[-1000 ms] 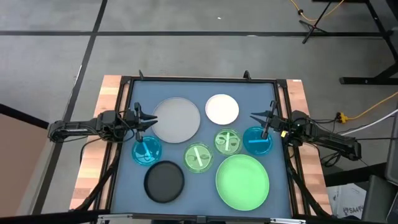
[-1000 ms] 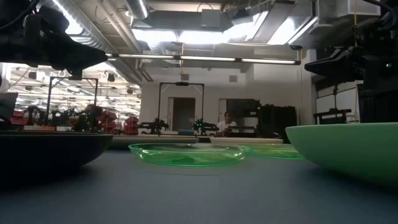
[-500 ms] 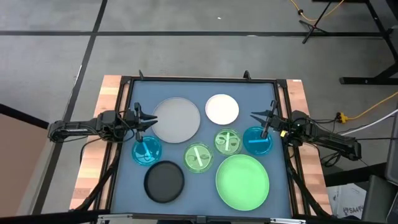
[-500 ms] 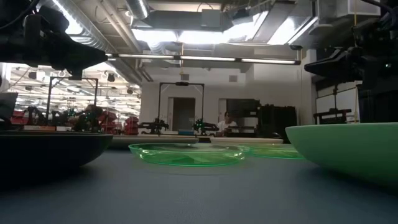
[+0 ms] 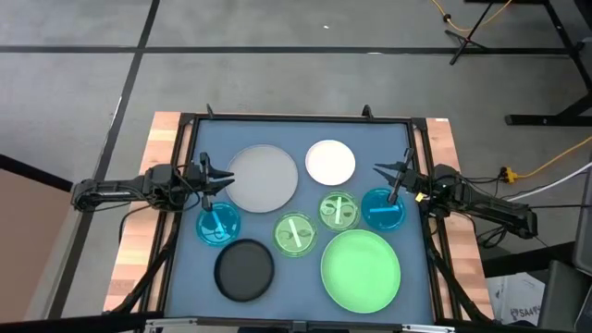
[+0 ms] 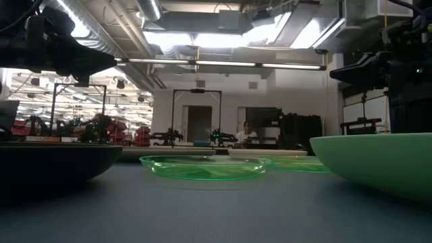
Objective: Stack plastic plates
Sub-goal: Stack the green plate on top of the gray plate
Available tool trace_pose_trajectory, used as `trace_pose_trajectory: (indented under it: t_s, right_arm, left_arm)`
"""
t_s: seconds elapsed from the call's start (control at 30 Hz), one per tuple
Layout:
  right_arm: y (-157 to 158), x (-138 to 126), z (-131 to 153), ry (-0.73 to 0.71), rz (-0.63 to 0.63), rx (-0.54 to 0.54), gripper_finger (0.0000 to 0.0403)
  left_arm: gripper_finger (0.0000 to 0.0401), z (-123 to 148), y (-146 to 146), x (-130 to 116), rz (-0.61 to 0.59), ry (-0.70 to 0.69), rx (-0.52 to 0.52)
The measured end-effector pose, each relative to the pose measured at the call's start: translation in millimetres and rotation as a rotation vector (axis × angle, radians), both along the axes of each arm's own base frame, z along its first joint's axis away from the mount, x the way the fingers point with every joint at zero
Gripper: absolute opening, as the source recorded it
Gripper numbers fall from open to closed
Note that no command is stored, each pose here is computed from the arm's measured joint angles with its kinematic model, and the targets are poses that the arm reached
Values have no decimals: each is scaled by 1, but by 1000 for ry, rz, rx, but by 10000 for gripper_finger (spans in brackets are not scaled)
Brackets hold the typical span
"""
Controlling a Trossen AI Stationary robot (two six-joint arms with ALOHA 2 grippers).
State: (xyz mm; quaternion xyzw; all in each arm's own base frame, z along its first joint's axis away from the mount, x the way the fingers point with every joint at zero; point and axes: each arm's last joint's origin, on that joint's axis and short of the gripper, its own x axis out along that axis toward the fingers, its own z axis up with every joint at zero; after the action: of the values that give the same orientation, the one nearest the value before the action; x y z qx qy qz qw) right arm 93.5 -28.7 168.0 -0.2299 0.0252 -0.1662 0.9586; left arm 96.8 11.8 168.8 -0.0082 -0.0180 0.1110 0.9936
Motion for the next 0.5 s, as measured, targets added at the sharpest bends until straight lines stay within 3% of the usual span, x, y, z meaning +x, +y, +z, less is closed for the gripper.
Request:
trace_pose_trajectory:
  t_s: [0.27,0.5]
  right_arm:
    - [-2,-1,2,-73,-64,123,55]
    - [-2,-1,2,-106,-66,206,131]
  left_arm:
    - [82,0,0,0,0,0,0]
    - [82,0,0,0,0,0,0]
